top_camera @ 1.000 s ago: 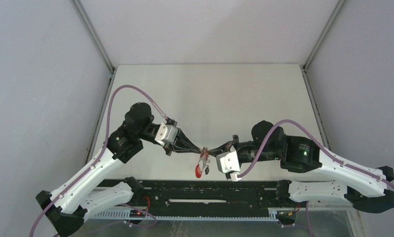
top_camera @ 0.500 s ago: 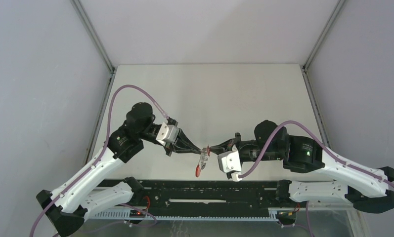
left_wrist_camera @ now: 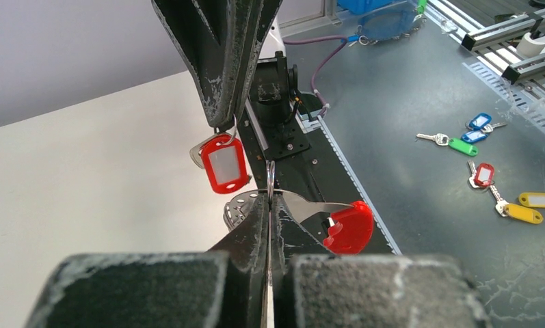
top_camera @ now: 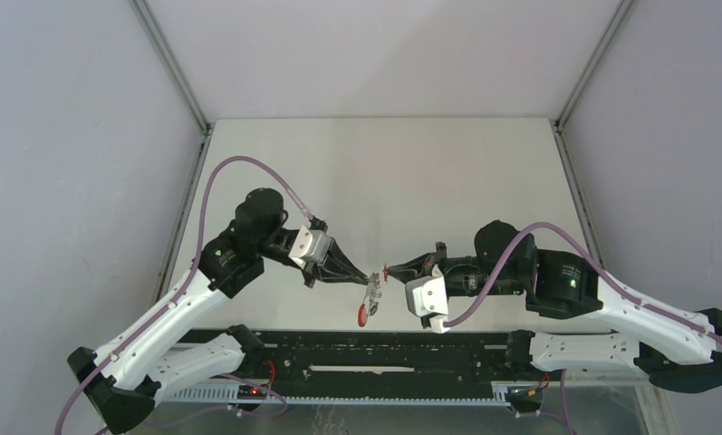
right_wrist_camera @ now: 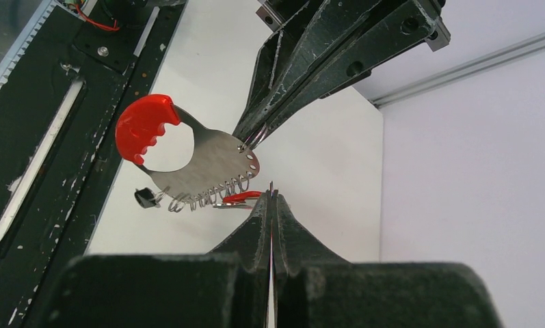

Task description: Put the keys on the keyring

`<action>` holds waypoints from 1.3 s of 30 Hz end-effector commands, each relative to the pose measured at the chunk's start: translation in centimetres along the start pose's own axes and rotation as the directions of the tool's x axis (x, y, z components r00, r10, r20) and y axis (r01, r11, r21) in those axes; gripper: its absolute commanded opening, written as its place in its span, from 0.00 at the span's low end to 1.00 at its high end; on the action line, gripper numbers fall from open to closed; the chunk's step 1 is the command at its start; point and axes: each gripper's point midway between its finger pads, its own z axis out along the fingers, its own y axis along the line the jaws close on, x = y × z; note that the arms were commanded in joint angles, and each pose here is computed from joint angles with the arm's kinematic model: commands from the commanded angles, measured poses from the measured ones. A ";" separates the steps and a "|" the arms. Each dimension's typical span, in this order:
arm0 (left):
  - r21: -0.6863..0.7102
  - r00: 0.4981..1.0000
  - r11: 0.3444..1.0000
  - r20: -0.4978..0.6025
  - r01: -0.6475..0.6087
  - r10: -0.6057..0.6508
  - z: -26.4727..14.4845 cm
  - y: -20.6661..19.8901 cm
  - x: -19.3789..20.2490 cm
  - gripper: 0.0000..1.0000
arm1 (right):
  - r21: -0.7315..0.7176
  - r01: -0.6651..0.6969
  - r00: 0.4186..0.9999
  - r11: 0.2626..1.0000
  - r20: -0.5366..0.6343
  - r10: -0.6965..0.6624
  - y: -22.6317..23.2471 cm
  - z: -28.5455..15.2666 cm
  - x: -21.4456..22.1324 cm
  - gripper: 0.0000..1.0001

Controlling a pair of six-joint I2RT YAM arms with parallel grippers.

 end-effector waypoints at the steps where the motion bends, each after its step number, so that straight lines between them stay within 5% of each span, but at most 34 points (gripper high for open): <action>1: 0.008 0.998 0.998 0.017 -0.063 0.063 -0.1 -0.3 -1.3 0.00 | 0.049 0.013 0.998 0.999 0.060 -0.016 -1.6 -0.8 -2.1 0.00; 39: -0.001 0.997 0.997 0.019 -0.081 0.081 -0.3 -0.4 -1.6 0.00 | -0.025 0.027 0.996 0.999 0.080 -0.025 -0.2 1.2 -2.7 0.00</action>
